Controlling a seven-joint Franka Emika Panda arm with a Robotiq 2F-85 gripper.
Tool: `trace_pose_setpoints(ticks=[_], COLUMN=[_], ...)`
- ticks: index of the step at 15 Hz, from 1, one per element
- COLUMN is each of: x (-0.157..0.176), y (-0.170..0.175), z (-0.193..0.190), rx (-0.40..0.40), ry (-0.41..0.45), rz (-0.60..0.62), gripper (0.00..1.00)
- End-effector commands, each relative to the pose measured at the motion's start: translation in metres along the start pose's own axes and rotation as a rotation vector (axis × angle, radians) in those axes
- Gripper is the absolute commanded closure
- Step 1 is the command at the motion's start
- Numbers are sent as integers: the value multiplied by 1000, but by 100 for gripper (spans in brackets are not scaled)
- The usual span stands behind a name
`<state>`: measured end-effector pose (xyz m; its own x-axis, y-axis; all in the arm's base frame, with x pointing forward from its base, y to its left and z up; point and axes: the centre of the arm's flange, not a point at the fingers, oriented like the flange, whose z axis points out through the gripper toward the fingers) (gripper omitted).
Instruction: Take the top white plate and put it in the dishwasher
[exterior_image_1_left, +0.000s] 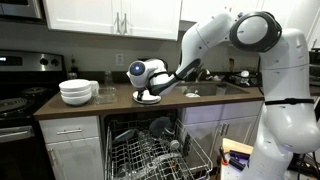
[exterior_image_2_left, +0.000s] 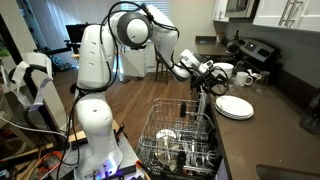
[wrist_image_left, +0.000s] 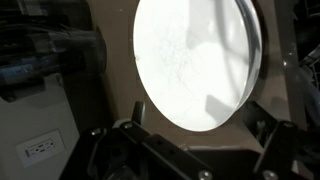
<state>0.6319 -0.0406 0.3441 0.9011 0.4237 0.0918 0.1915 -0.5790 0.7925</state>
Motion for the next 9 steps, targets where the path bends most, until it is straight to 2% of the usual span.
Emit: trace_pose_setpoints(ticks=[1, 8, 9], x=[-4, -12, -13], y=[-1, -13, -14], z=[2, 20, 22], rx=[35, 36, 35], ry=[-24, -55, -59], rz=[-20, -45, -48], gripper=[0, 0, 17])
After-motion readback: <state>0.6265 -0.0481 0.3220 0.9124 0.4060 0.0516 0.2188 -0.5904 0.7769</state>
